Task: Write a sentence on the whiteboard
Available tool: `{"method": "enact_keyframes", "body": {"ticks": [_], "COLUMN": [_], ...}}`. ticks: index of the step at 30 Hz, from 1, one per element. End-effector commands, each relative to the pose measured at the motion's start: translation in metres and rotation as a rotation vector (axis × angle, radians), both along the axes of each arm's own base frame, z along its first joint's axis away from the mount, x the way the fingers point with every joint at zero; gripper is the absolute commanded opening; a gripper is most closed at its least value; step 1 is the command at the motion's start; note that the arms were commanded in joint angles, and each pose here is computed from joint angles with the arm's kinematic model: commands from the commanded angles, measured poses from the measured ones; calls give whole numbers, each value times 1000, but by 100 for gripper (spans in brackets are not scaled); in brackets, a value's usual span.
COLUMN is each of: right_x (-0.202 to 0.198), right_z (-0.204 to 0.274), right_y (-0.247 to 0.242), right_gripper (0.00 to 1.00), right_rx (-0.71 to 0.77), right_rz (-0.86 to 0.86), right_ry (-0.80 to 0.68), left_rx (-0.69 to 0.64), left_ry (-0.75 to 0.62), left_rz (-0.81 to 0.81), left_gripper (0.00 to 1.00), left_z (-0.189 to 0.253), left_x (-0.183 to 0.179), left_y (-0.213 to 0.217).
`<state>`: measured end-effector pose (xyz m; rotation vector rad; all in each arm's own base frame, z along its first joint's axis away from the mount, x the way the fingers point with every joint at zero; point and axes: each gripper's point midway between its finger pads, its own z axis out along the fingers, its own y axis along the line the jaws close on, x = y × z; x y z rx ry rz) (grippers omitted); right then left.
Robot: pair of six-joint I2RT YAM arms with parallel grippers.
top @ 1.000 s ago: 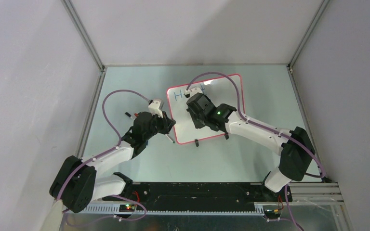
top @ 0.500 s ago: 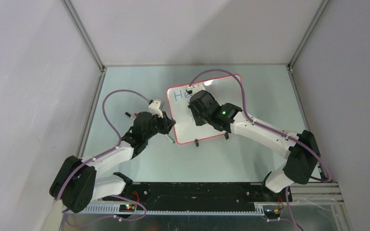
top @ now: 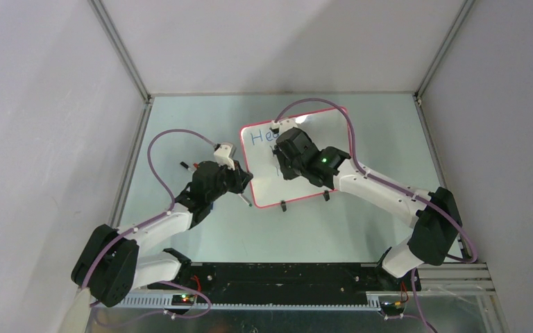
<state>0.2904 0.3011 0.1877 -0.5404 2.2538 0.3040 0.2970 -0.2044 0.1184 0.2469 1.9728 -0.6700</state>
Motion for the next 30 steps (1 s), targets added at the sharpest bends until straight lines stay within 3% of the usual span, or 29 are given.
{"method": "enact_keyframes", "body": {"ticks": [1, 8, 15, 25, 30], "right_x": [-2, -1, 3, -12, -4], "right_z": [14, 19, 13, 11, 10], "right_y": [3, 4, -1, 12, 0], "right_gripper": [0, 0, 0, 0, 0], "right_rx": [18, 22, -65, 30, -36], "right_rz": [25, 11, -32, 62, -2], "right_ry": [-39, -63, -121, -22, -77], "left_rx": [21, 21, 20, 22, 22], "left_ry": [-70, -70, -72, -71, -73], "left_rz": [20, 19, 21, 21, 23], "left_gripper": [19, 19, 19, 19, 19], "left_z": [18, 19, 19, 19, 20], "left_x": [9, 9, 9, 8, 9], "left_y": [3, 3, 4, 4, 4]}}
